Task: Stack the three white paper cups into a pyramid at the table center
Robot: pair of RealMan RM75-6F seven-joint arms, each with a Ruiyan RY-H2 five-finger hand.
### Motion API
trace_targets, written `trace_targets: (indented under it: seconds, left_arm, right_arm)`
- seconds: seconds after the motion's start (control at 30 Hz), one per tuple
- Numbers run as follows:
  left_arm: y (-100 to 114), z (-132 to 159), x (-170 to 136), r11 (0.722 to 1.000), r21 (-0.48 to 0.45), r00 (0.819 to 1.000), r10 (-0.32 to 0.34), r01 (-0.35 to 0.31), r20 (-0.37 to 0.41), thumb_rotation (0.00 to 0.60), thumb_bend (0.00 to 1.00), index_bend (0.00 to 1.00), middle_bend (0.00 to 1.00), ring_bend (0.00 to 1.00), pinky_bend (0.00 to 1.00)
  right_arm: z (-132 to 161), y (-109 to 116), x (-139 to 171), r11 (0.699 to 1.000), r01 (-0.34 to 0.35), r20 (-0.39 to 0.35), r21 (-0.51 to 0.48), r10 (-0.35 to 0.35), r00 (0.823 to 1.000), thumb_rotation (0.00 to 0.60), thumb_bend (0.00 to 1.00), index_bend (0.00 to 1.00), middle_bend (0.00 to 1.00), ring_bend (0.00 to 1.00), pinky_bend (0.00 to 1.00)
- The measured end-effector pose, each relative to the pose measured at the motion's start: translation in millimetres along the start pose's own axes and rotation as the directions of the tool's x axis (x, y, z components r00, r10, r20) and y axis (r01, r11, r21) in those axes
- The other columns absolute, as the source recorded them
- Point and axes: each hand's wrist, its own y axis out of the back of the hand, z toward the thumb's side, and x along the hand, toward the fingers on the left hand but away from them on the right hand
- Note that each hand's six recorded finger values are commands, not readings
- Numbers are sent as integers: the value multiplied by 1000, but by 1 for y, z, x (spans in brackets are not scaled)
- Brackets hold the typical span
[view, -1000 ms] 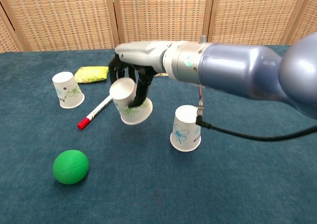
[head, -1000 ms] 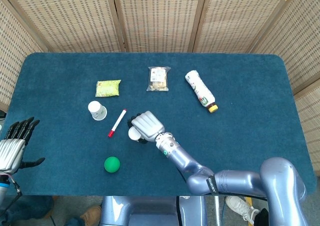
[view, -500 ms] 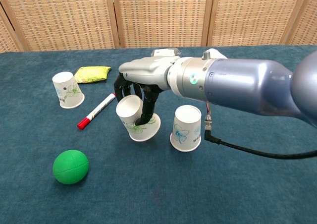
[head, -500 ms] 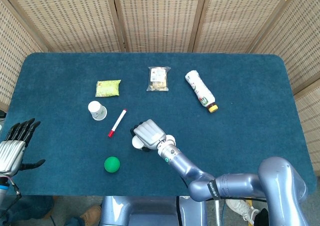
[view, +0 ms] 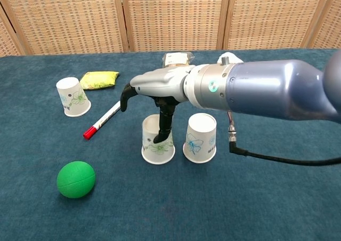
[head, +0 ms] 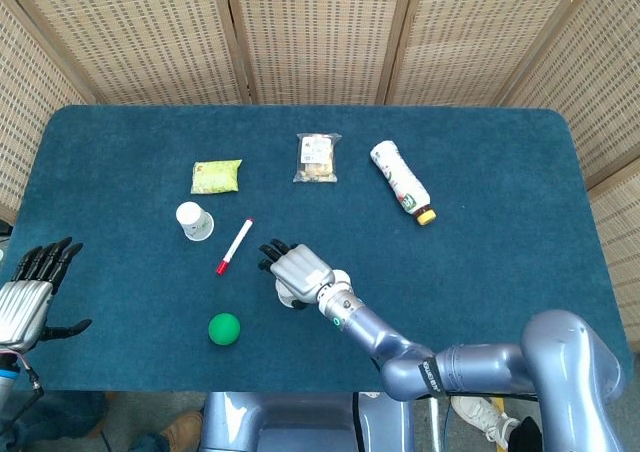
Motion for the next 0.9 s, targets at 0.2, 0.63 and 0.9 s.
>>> trace_targets:
  seconds: [0.2, 0.63, 0.9]
  left_arm:
    - [2, -1, 0, 1000, -3, 1000, 7, -7, -3, 600, 0, 0, 0, 0, 0]
    - [2, -2, 1, 1000, 1, 1000, 18, -18, -12, 600, 0, 0, 0, 0, 0]
    - [-2, -3, 16, 999, 11, 999, 33, -32, -25, 600, 0, 0, 0, 0, 0]
  right_arm:
    - [-1, 17, 10, 1000, 30, -5, -2, -30, 1000, 600, 319, 223, 123, 70, 337]
    - [-58, 84, 66, 948, 264, 31, 180, -274, 961, 600, 240, 261, 218, 116, 316]
    - [-177, 91, 164, 846, 380, 158, 373, -462, 873, 600, 0, 60, 14, 0, 0]
